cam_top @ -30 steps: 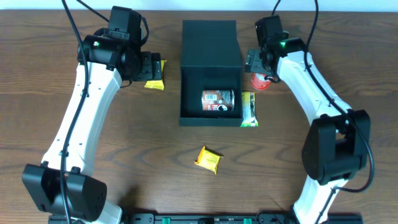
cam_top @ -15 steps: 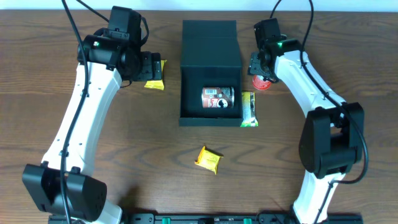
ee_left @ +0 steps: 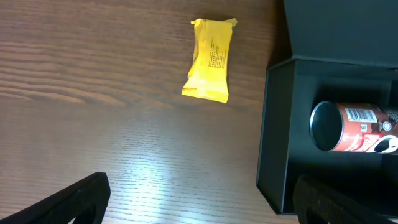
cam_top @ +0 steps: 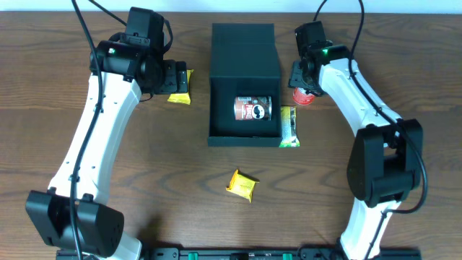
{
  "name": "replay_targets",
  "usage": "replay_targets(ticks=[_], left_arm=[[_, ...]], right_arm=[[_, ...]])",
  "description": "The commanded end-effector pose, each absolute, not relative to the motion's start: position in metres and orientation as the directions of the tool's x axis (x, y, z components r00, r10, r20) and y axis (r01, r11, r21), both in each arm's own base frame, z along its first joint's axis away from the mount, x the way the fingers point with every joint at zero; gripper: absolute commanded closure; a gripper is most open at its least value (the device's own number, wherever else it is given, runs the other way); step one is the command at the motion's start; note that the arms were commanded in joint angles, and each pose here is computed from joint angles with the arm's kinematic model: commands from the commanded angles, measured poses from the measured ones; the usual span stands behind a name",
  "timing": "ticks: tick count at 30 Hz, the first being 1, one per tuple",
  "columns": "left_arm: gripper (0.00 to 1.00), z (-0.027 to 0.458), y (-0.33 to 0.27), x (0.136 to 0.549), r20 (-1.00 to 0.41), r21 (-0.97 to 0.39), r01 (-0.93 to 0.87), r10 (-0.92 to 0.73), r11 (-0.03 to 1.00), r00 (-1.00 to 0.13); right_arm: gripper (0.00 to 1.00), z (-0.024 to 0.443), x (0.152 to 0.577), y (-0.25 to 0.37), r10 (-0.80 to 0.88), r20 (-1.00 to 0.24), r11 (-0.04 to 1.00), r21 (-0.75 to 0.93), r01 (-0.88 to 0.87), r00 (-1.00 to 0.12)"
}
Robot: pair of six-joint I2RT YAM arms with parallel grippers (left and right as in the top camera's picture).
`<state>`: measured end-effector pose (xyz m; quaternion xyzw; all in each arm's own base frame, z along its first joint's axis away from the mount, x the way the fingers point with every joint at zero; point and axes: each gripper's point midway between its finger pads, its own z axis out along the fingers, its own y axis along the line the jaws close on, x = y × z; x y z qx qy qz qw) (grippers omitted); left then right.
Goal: Pack container
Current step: 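Grasp the right red Pringles can with the right gripper and lift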
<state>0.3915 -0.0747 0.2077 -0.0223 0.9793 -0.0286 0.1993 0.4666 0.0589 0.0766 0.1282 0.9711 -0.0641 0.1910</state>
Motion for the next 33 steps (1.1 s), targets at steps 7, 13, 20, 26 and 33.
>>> replay_targets(ticks=[7,13,20,26,33], left_arm=[[0.04,0.206,-0.072,0.391,-0.383,-0.055,-0.027,-0.046,0.998,-0.923],[0.05,0.205,-0.071,0.388,-0.370,-0.051,-0.028,-0.045,0.998,-0.928],[0.05,0.204,-0.071,0.387,-0.368,-0.051,-0.028,-0.045,0.998,-0.929],[0.05,0.204,-0.071,0.386,-0.363,-0.050,-0.029,-0.045,0.998,-0.931],[0.05,0.204,-0.071,0.386,-0.363,-0.050,-0.029,-0.045,0.998,-0.931]], right_arm=[[0.32,0.098,0.467,0.067,0.232,-0.360,0.965,-0.028,0.259,-0.904],[0.29,0.129,0.471,0.080,0.238,-0.347,0.971,0.049,0.236,-0.907],[0.26,0.161,0.465,0.091,0.261,-0.301,0.961,0.174,0.216,-0.917],[0.27,0.184,0.456,0.091,0.307,-0.244,0.916,0.337,0.216,-0.920],[0.31,0.196,0.443,0.106,0.306,-0.126,0.830,0.521,0.199,-0.944]])
